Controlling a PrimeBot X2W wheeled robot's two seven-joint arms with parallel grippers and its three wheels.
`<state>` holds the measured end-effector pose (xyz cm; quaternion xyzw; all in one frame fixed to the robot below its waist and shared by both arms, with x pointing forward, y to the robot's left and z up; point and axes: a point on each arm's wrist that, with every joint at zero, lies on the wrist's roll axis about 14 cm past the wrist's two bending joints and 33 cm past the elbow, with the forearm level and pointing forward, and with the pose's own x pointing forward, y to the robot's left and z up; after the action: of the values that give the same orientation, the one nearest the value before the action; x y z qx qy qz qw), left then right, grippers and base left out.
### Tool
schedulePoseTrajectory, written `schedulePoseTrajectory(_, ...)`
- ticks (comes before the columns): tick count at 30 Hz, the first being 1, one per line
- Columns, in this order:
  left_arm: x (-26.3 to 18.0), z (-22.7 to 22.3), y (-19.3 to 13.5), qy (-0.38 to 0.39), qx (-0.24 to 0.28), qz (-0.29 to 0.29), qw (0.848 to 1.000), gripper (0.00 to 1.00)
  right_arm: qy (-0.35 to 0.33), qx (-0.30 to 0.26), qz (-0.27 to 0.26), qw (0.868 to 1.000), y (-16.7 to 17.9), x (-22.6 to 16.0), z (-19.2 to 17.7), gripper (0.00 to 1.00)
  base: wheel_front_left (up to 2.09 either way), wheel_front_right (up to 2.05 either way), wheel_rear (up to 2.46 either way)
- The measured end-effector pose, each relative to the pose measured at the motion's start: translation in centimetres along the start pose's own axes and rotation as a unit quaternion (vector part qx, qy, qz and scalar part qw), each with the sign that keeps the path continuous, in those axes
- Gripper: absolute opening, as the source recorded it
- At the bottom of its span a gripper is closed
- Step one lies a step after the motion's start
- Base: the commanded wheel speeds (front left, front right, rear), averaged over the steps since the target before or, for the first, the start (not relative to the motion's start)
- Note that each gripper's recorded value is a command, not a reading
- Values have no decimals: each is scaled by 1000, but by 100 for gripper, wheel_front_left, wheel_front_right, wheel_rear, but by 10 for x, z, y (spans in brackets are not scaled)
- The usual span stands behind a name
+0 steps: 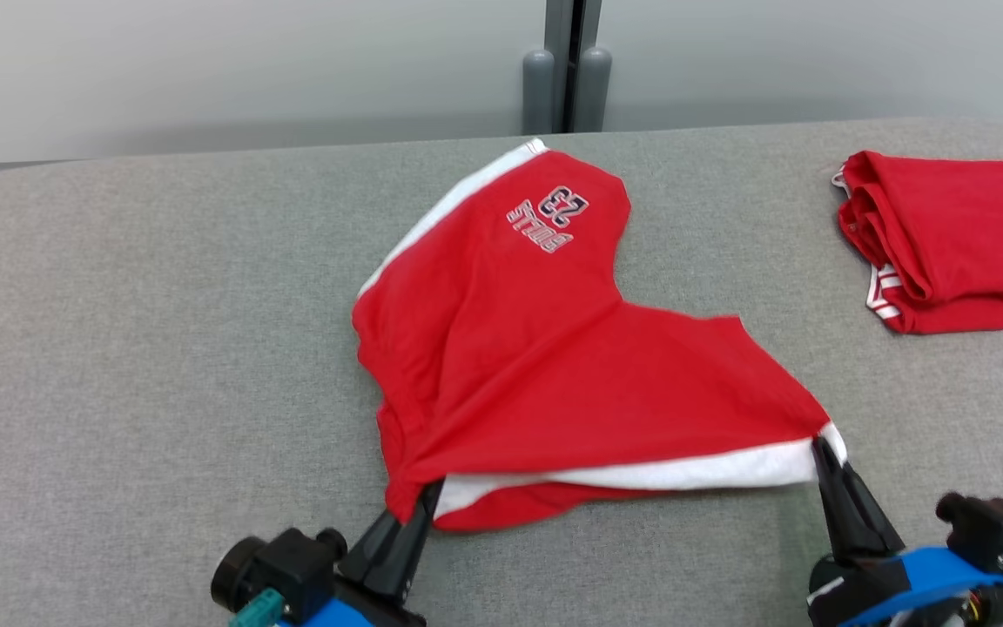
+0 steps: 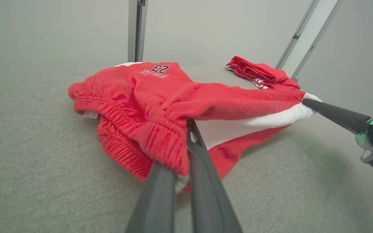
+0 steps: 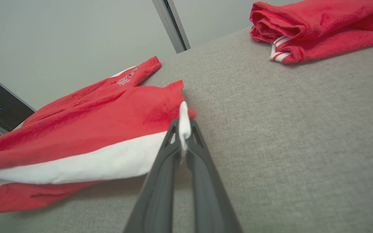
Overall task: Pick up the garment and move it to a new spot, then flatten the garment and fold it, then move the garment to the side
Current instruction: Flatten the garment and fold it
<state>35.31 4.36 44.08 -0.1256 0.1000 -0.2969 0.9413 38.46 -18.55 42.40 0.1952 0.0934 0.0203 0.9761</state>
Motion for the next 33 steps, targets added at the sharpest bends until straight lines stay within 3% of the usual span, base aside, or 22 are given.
schedulePoseTrajectory(7, -19, -15, -22, 20, -2, -20, 1000, 0, 13, 18, -23, 1000, -8, -30, -5, 0, 0, 0, 0)
schedulePoseTrajectory(14, -15, -9, -29, 10, 5, -33, 999, 0, -10, 9, -24, 1000, -10, -23, 20, 0, 0, 0, 0)
schedulePoseTrajectory(22, 5, 23, -13, -31, 32, -29, 999, 0, -43, -26, 26, 998, 16, 33, 63, 0, 0, 0, 0)
schedulePoseTrajectory(25, 18, 37, 2, -47, 41, -19, 998, 0, -47, -48, 55, 996, 35, 72, 79, 0, 0, 0, 0)
schedulePoseTrajectory(33, 42, 50, 43, -63, 35, 24, 997, 0, -22, -90, 99, 991, 70, 149, 83, 0, 0, 0, 0)
